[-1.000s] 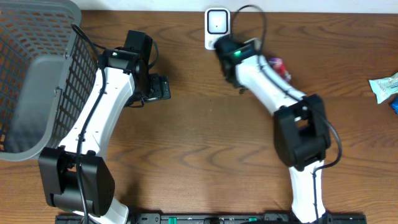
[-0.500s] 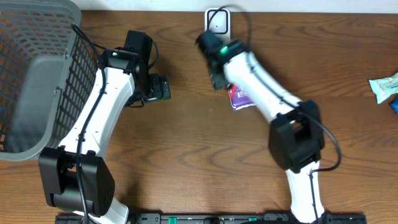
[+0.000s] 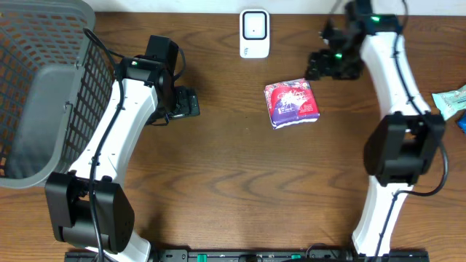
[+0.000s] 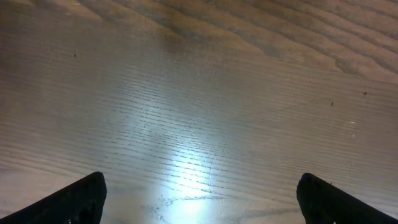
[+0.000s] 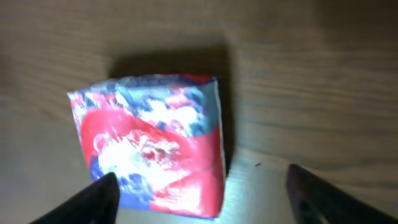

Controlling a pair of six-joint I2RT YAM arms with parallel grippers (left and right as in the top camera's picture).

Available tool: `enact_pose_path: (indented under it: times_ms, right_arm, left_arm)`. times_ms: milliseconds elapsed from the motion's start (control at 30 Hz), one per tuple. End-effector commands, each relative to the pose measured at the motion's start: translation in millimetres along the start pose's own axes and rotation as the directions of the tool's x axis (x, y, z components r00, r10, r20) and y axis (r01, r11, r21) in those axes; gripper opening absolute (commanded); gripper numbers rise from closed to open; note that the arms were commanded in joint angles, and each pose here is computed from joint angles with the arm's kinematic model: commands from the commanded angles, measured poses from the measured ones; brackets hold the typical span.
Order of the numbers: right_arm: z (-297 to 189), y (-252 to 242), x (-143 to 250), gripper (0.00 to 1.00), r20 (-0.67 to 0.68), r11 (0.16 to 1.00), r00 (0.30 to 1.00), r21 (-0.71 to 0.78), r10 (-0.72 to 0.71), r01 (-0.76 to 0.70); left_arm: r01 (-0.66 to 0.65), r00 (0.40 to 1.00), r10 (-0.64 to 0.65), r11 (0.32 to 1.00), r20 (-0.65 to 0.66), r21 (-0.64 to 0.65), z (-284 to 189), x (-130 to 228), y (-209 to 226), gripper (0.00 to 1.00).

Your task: Scan the item barcode

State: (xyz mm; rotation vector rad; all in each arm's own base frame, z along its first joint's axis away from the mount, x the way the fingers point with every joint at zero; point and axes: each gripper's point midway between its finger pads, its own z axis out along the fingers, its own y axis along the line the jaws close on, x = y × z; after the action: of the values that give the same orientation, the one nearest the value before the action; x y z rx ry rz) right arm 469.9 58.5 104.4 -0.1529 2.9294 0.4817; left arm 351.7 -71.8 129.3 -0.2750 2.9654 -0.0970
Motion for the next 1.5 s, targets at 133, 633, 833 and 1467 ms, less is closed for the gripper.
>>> enact_pose_path:
  times_ms: [133,633,833,1467]
  right_arm:
    - [25.7,19.8,10.5,0.74,0.036,0.899,0.999,-0.437,0.035,-0.016]
    - [85.3,3.6,59.5,0.59,-0.044,0.912,0.998,-0.408,0.035,-0.049]
    - [91.2,1.0,66.6,0.39,-0.058,0.915,0.998,-0.399,0.038,-0.058]
    - [43.3,82.1,13.1,0.01,-0.044,0.67,0.98,-0.723,0.194,-0.165]
  left_arm:
    - [-0.012,1.0,0.012,1.0,0.005,-0.012,-1.1,0.0,2.7,0.98]
    - [-0.013,1.0,0.013,1.0,0.005,-0.012,-1.1,0.1,2.7,0.98]
    - [-0.013,1.0,0.013,1.0,0.005,-0.012,-1.1,0.0,2.7,0.98]
    - [-0.012,1.0,0.012,1.0,0.005,-0.012,-1.1,0.0,2.7,0.98]
